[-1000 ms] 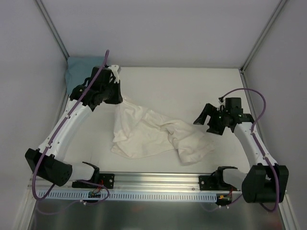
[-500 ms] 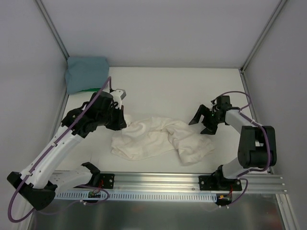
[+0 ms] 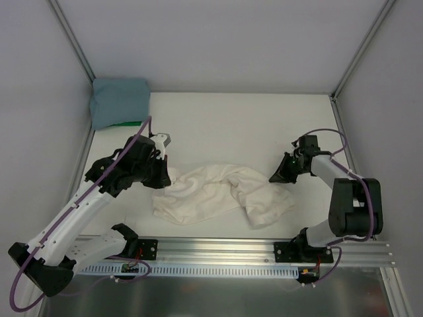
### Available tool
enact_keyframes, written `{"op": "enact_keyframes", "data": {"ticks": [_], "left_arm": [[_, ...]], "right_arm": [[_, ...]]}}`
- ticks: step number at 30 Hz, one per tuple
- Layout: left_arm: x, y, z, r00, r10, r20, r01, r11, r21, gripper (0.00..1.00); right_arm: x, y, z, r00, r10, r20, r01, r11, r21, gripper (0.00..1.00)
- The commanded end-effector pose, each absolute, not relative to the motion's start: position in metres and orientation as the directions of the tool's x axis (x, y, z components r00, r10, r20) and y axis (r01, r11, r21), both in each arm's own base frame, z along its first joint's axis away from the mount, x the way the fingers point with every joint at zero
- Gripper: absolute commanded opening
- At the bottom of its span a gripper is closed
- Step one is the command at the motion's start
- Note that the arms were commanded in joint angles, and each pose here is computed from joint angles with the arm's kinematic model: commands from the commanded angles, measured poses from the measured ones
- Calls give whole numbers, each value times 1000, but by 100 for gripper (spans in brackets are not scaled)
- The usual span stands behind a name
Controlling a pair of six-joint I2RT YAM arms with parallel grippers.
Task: Fold and stack the t-shirts
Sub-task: Flatten out the tshirt
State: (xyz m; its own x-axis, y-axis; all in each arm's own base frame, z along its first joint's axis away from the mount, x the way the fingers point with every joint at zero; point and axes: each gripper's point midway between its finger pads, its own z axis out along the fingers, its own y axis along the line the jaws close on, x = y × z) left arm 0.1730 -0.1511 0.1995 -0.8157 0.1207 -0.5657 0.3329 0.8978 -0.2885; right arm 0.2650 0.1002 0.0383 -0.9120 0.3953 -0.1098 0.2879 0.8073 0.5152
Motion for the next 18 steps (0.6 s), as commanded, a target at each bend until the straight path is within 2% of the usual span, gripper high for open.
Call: {"op": "enact_keyframes", "data": {"ticks": [1,3,4,6,12,18], "left_arm": [[175,-149,201,-805,103,-584,322,903,-285,0],[175,-149,199,-805,104,-584,321,905,-281,0],[175,-149,199,-804,103,-585,321,904,-281,0],[176,-150,198,-802,99,-588,321,903,-286,0],[177,-153,200,-798,98,-594,331,896,-296,0],[176,-150,201,-795,98,-599,326,901,-286,0]], "right_arm": [[271,89,74,-896,393,-205,252,832,494,4],[266,78,85,-889,389,-242,259,862,435,32],[268,73,92,-882,387,-269,256,872,416,57],[261,64,103,-871,382,-308,255,889,379,68],[247,59,101,-868,379,-320,260,897,356,70],[240,64,70,-885,391,-254,285,885,367,70]]}}
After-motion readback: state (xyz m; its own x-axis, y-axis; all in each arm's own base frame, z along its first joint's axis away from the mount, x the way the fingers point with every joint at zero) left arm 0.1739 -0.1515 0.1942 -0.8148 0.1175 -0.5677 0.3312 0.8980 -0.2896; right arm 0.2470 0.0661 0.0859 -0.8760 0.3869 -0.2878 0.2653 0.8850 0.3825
